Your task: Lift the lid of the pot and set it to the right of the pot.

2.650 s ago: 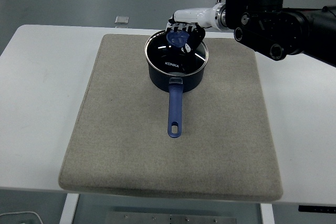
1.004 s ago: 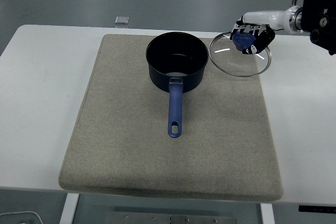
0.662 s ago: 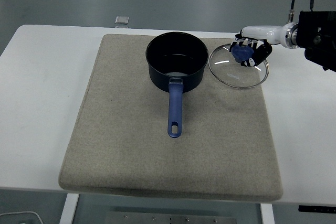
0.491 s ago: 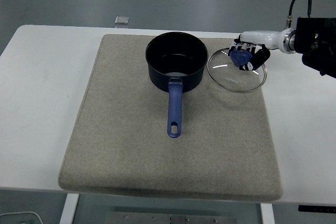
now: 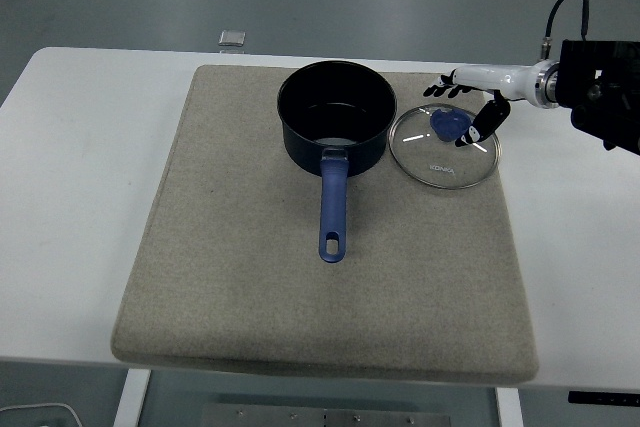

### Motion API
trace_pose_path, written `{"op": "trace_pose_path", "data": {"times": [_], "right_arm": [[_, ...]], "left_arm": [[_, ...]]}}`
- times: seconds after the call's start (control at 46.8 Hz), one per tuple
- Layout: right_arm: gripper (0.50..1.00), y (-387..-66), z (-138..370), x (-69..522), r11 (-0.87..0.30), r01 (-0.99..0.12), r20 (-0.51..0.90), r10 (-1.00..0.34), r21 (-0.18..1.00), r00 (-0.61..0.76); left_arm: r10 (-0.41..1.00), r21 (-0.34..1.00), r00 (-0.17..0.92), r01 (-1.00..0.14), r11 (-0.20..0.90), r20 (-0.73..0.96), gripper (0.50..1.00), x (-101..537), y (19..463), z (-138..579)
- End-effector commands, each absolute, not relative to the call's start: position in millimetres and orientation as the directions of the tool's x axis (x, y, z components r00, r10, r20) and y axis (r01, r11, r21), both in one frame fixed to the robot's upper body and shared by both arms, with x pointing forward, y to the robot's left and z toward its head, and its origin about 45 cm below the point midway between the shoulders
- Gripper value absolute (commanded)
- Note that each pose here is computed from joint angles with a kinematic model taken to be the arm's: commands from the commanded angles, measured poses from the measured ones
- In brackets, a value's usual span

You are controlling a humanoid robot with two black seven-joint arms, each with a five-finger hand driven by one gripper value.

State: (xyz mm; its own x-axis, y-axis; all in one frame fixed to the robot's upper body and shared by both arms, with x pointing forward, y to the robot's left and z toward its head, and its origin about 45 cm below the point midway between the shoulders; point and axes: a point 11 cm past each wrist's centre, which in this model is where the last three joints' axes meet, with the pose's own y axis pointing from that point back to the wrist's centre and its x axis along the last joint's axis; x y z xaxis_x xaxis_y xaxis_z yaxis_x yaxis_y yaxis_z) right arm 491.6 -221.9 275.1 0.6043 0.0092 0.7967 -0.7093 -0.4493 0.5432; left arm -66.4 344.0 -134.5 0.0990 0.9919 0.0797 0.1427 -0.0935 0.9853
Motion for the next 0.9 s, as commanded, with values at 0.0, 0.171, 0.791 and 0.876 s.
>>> {"op": "trace_pose_path", "data": {"times": [0.0,0.171,0.791,0.876], "right_arm": [[0.907,-216.4,285.9,493.6,-0.489,-0.709,0.805,-0.024,0.507,0.593],[0.905,-194.4,313.6,497.0,-0.591,-0.699,0.782,-0.175,0.402,0.598],[0.905,-210.8,304.3,508.5,-0.54,-0.818,0.11,-0.817,0.201,0.566],[0.907,-220.4,300.5,511.5,-0.513,-0.839,0.013,-0.852,0.184,0.524]], "left_arm": [[0.992,0.985,0.099,0.143,-0.093,0.08,1.0,-66.5,344.0,-134.5],[0.992,0.985,0.099,0.143,-0.093,0.08,1.0,-66.5,344.0,-134.5],[0.992,0.985,0.099,0.143,-0.093,0.08,1.0,-66.5,344.0,-134.5],[0.992,0.986,0.099,0.142,-0.093,0.08,1.0,-66.3,344.0,-134.5]]}}
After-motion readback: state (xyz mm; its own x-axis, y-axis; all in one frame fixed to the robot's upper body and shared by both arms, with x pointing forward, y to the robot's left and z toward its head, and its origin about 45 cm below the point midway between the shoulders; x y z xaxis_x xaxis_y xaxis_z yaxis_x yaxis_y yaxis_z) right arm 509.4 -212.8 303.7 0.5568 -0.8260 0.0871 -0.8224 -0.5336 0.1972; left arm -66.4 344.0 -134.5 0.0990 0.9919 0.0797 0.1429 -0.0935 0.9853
